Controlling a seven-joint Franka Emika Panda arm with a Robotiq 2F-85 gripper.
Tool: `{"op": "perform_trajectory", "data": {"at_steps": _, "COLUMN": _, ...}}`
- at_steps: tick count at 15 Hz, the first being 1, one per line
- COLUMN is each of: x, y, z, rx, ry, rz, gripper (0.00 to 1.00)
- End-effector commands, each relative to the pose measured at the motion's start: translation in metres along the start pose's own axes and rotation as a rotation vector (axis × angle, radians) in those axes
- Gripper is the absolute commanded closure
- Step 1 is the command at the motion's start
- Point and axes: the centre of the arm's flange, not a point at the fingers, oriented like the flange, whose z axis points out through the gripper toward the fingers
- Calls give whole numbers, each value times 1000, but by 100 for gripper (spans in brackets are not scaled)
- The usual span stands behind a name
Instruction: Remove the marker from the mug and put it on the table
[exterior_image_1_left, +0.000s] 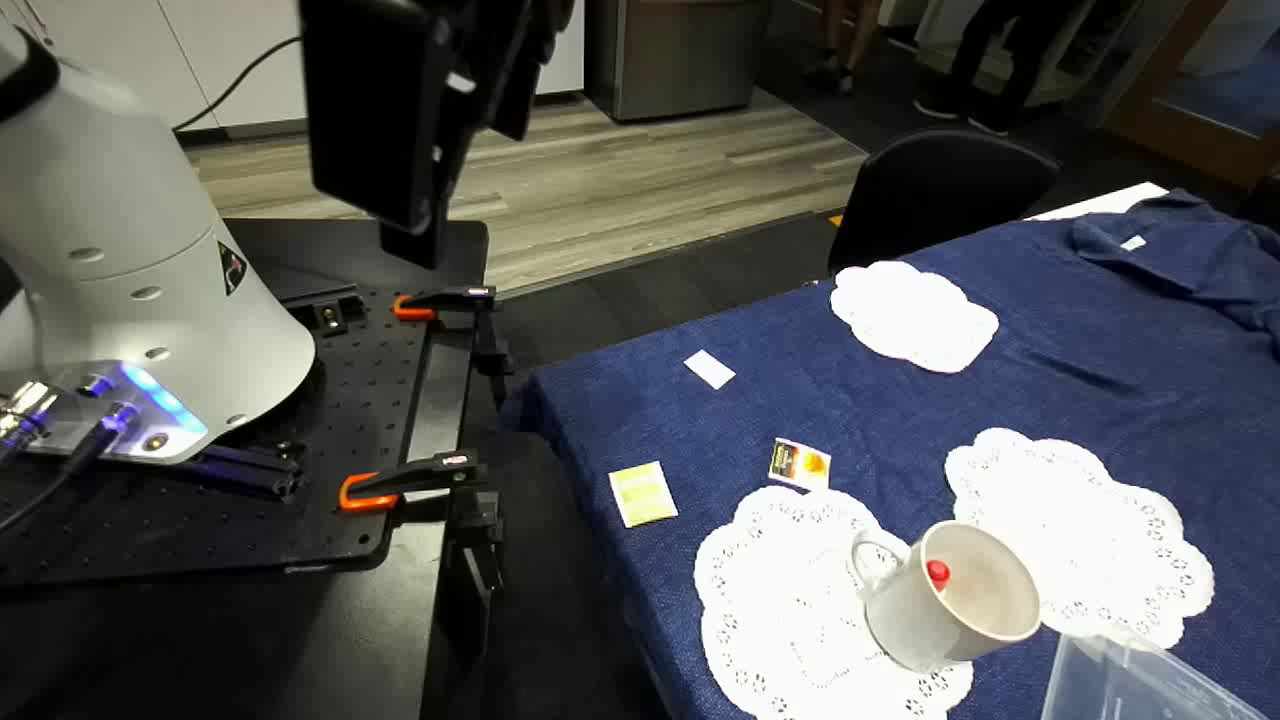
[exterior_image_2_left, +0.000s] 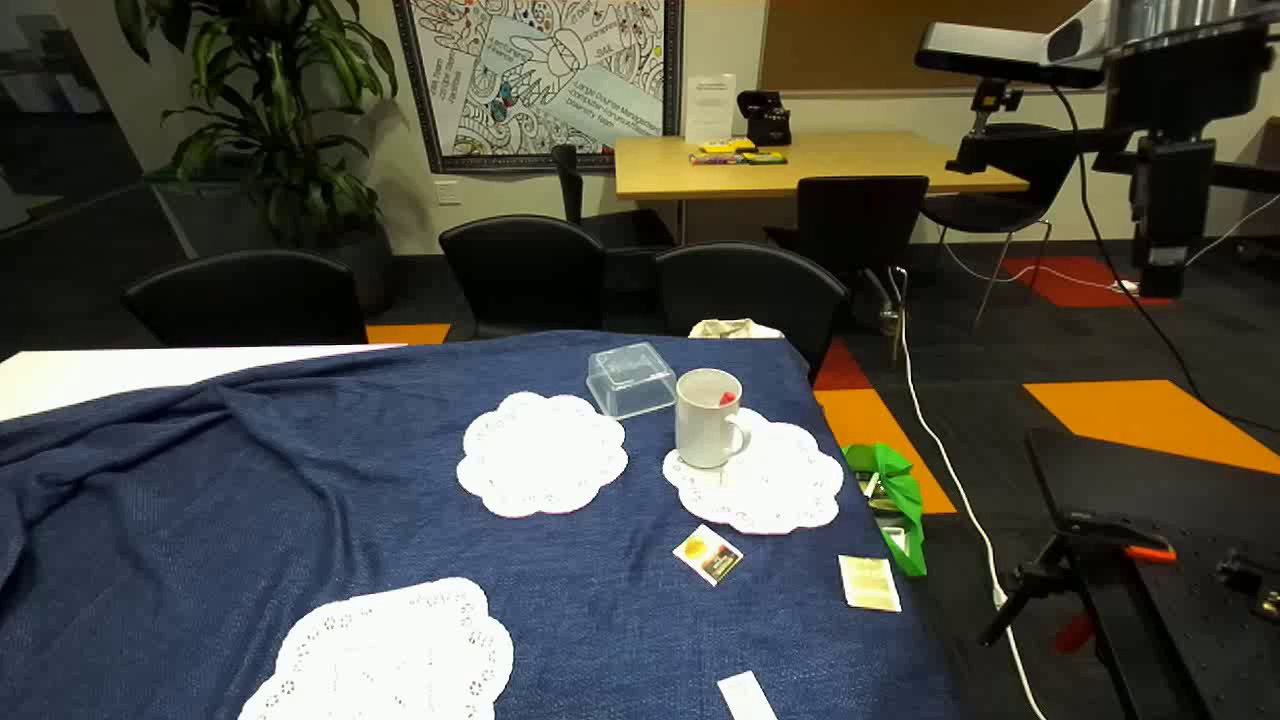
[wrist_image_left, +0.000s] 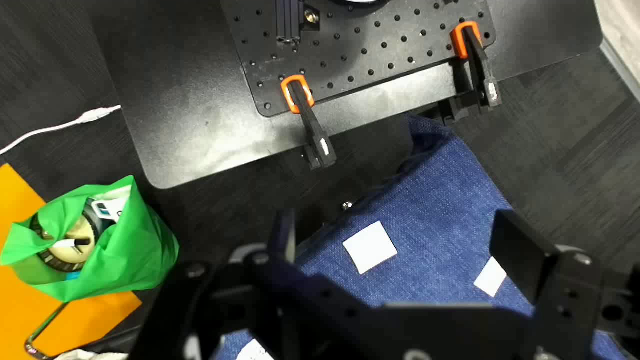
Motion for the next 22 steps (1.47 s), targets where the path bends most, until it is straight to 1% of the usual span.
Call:
{"op": "perform_trajectory", "data": {"at_steps": 1, "x": 0, "y": 0, "z": 0, "rx": 0, "ry": 0, "rz": 0, "gripper": 0}}
{"op": "perform_trajectory", "data": {"at_steps": 5, "x": 0, "y": 0, "z": 0, "rx": 0, "ry": 0, "rz": 0, "gripper": 0}}
{"op": "perform_trajectory", "data": {"at_steps": 6, "x": 2, "y": -4, "z": 0, "rx": -7, "ry": 12, "rz": -3, "gripper": 0}}
{"op": "perform_trajectory", "data": {"at_steps": 11, "x": 20, "y": -39, "z": -9, "rx": -90, "ry": 100, "rz": -56, "gripper": 0}}
{"op": "perform_trajectory", "data": {"at_steps": 14, "x": 43, "y": -60, "z": -18, "rx": -139, "ry": 177, "rz": -86, "gripper": 0}}
{"op": "perform_trajectory", "data": {"at_steps": 18, "x": 81, "y": -67, "z": -28, "rx": -160, "ry": 249, "rz": -95, "gripper": 0}}
{"op": "perform_trajectory", "data": {"at_steps": 22, "x": 124, "y": -59, "z": -48, "rx": -179, "ry": 229, "rz": -72, "gripper": 0}}
